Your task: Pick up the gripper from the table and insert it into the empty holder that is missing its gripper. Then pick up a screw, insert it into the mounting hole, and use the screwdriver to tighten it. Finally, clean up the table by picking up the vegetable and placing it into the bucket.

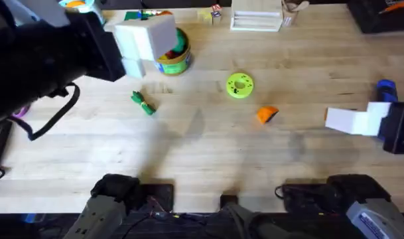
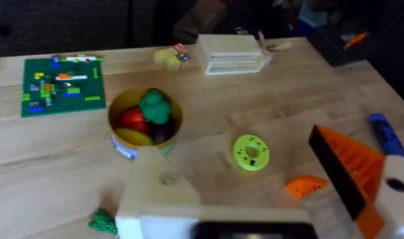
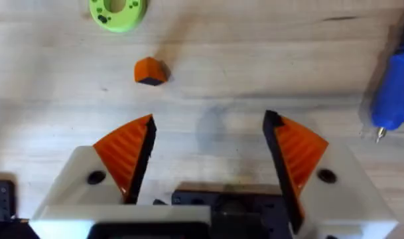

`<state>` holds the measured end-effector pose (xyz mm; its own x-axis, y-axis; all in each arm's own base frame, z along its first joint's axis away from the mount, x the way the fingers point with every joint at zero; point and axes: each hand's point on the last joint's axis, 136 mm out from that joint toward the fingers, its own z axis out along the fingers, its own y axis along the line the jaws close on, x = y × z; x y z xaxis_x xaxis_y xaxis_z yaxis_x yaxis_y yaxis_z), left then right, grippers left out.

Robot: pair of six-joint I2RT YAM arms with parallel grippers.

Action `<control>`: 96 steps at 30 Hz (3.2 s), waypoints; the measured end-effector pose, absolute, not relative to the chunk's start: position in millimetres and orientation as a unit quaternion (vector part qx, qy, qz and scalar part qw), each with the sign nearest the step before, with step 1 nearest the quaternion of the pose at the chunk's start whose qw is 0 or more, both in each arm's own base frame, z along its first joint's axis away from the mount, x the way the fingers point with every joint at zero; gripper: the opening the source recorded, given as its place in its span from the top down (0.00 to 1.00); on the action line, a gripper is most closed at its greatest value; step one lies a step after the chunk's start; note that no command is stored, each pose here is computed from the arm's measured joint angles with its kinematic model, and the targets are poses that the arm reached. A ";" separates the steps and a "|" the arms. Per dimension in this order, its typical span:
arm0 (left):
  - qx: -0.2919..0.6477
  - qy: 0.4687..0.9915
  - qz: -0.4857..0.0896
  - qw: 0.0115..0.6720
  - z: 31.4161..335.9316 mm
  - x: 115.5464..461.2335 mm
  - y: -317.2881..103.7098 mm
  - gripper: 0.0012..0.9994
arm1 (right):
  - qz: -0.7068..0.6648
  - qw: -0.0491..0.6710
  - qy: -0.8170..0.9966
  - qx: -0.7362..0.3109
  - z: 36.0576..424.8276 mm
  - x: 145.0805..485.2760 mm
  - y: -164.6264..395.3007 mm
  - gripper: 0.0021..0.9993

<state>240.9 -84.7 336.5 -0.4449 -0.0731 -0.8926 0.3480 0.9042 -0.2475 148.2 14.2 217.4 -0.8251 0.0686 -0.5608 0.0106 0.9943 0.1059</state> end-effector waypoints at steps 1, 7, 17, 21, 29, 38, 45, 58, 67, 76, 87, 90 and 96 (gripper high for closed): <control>0.093 0.821 -0.210 0.523 339.3 241.6 -90.3 0.00 | 0.049 0.290 0.956 0.021 215.8 145.9 14.2 0.02; 0.119 0.814 -0.233 0.518 341.0 247.2 -106.8 0.01 | 0.049 0.290 0.956 0.021 215.8 145.9 14.2 0.02; 0.190 0.823 -0.231 0.482 318.3 257.2 -125.6 0.00 | 0.049 0.289 0.956 0.021 215.8 145.8 14.2 0.02; 0.238 0.807 -0.232 0.489 312.2 269.4 -144.5 0.00 | 0.049 0.290 0.956 0.021 215.8 145.9 14.2 0.02; 0.302 0.738 -0.241 0.553 282.0 253.4 -169.1 0.00 | 0.049 0.290 0.956 0.021 215.8 145.9 14.2 0.02; 0.321 0.660 -0.273 0.622 226.1 200.1 -171.9 0.01 | 0.049 0.289 0.956 0.021 215.8 145.8 14.2 0.02; 0.308 0.637 -0.306 0.637 194.7 177.6 -170.2 0.01 | 0.049 0.290 0.956 0.021 215.8 145.9 14.1 0.02; 0.276 0.669 -0.351 0.594 163.0 169.4 -172.5 0.01 | 0.049 0.289 0.956 0.021 215.8 145.8 14.1 0.02; 0.275 0.669 -0.357 0.591 163.1 167.6 -174.2 0.01 | 0.049 0.290 0.956 0.021 215.8 145.9 14.2 0.02; 0.274 0.670 -0.358 0.590 163.2 167.6 -174.2 0.01 | 0.049 0.289 0.956 0.021 215.8 145.8 14.2 0.02; 0.274 0.670 -0.358 0.590 163.1 167.6 -174.2 0.01 | 0.058 0.300 0.952 0.025 219.2 150.4 16.5 0.02; 0.274 0.670 -0.358 0.590 163.1 167.6 -174.2 0.01 | 0.068 0.305 0.950 0.029 221.2 152.7 19.3 0.02; 0.274 0.670 -0.358 0.590 163.1 167.7 -174.2 0.01 | 0.068 0.292 0.954 0.005 218.0 162.0 22.1 0.02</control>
<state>167.7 -174.2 163.1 -0.1538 -0.0556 -0.9865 0.7897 0.5932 -0.1565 162.0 22.1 218.0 -0.8298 0.0489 -0.5559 -0.0307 0.9907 0.1329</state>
